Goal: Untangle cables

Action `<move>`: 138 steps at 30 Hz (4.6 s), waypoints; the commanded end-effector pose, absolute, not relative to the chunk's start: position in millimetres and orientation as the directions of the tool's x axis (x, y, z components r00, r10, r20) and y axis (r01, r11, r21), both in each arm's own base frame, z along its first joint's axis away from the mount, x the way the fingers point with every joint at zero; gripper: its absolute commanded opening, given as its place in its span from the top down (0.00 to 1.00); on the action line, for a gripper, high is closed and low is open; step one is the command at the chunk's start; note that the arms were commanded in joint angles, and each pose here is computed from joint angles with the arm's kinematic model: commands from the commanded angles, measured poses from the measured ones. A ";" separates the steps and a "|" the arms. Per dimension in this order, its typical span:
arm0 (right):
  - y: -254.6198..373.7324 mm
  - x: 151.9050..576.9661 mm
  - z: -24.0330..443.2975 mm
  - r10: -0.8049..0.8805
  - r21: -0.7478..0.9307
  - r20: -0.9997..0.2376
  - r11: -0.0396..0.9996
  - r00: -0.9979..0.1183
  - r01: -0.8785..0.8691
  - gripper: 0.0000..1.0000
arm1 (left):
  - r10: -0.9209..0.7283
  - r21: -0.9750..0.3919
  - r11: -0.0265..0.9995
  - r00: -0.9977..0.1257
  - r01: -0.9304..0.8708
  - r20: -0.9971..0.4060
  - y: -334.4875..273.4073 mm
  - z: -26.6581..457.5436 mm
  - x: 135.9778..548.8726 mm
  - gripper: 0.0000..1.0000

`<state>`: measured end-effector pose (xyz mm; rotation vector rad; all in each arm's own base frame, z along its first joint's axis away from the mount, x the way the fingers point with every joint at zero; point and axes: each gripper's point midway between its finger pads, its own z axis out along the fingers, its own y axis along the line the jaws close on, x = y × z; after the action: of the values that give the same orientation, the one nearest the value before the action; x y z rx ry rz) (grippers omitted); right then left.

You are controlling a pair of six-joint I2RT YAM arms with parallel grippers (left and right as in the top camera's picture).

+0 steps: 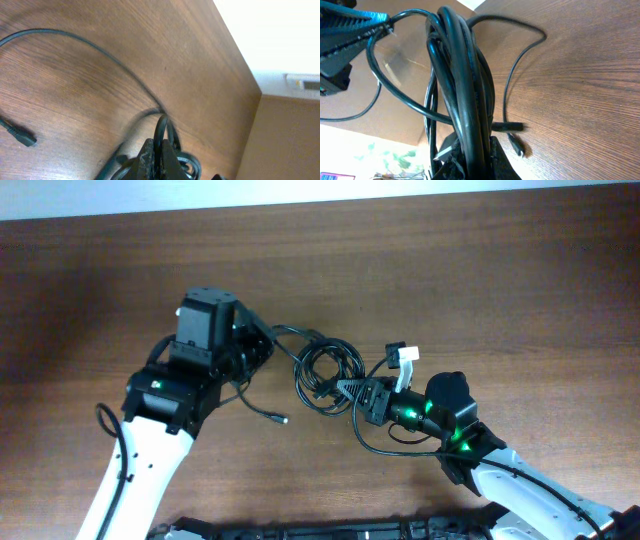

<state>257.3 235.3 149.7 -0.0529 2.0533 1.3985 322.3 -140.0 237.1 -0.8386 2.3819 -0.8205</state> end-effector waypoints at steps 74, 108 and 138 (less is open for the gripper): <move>259.4 240.6 200.4 0.277 0.846 -0.533 0.150 -0.799 -0.512 0.96 | -0.052 -0.804 0.592 -0.998 -0.052 0.026 -176.9 150.9 264.9 0.39; 109.8 311.4 117.0 0.484 0.850 -0.454 0.488 -0.748 -0.200 0.40 | 0.202 -0.884 0.199 -0.900 0.424 -0.386 -233.8 215.5 252.2 1.00; 197.6 299.9 188.3 0.284 0.756 -0.647 0.355 -0.708 -0.549 0.32 | 0.320 -0.361 0.645 -0.667 0.674 -0.673 -198.5 194.8 290.3 1.00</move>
<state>297.8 197.0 178.4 -0.2328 1.8985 1.4127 309.8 -169.9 171.2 0.5795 2.4344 -0.5903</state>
